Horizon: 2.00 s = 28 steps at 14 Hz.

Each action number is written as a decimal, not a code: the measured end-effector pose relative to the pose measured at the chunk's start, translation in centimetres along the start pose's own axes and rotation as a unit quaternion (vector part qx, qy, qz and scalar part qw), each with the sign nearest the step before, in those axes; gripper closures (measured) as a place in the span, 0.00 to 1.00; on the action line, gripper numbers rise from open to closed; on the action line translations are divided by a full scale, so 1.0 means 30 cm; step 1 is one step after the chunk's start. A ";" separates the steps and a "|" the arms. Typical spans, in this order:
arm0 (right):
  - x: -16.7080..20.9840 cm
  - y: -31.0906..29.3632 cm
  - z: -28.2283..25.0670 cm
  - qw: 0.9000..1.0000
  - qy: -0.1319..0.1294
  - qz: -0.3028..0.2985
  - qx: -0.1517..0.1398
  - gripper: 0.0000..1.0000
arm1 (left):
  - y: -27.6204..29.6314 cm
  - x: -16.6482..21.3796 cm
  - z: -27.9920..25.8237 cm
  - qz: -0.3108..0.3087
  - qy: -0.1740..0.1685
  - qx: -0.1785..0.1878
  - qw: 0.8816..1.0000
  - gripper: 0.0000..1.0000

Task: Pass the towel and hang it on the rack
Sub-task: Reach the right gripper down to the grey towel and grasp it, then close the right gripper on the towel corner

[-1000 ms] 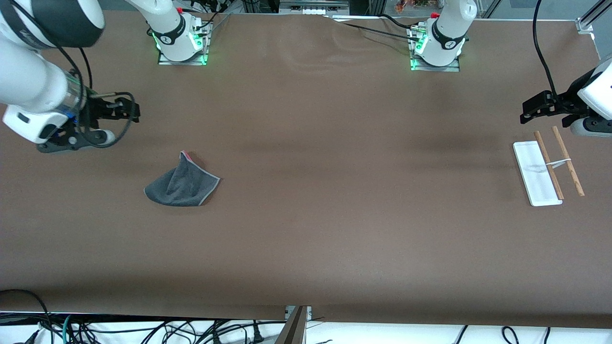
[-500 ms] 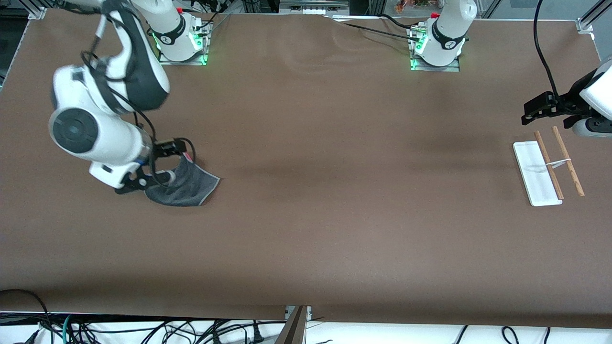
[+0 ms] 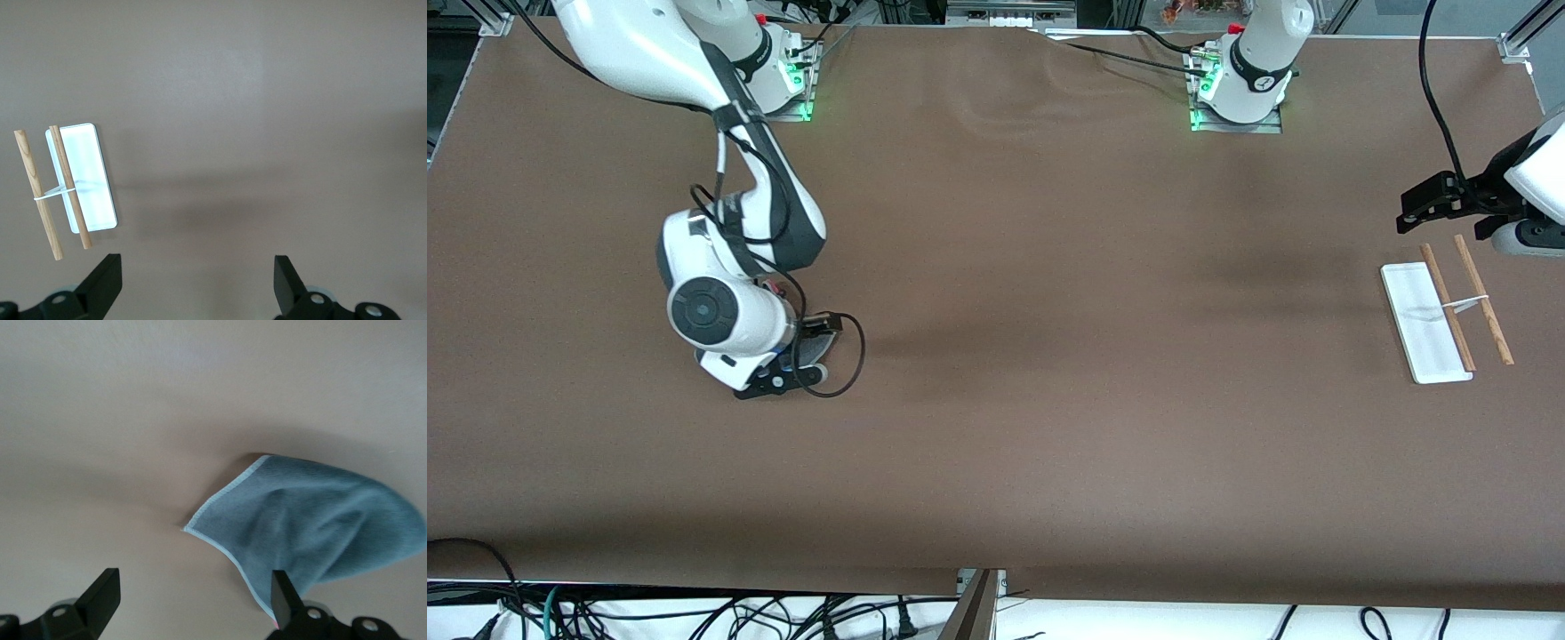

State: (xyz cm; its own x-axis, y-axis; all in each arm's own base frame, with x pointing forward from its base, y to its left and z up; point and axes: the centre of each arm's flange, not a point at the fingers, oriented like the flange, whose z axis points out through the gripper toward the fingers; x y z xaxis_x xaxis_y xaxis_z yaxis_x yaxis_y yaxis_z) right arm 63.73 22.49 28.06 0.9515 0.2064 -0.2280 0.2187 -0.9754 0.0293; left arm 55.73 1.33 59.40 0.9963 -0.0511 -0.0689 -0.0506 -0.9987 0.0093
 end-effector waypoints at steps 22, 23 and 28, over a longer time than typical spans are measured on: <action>-0.104 0.019 0.385 0.999 0.040 0.002 0.003 0.52 | 0.004 0.002 -0.001 0.001 0.002 0.000 1.000 0.00; -0.104 0.022 0.381 0.999 0.041 0.002 0.003 0.62 | 0.004 0.002 -0.001 0.001 0.002 0.000 1.000 0.00; -0.104 0.027 0.377 0.999 0.041 0.003 0.002 0.85 | 0.004 0.002 -0.001 0.001 0.002 0.000 1.000 0.00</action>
State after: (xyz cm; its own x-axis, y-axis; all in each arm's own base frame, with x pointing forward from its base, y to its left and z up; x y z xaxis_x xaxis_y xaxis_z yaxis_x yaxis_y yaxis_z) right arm 58.50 20.19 17.79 0.9674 0.2067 -0.1465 0.2127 -0.9768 0.0259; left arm 55.79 1.21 59.44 0.9965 -0.0532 -0.0642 -0.0528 -0.9986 0.0089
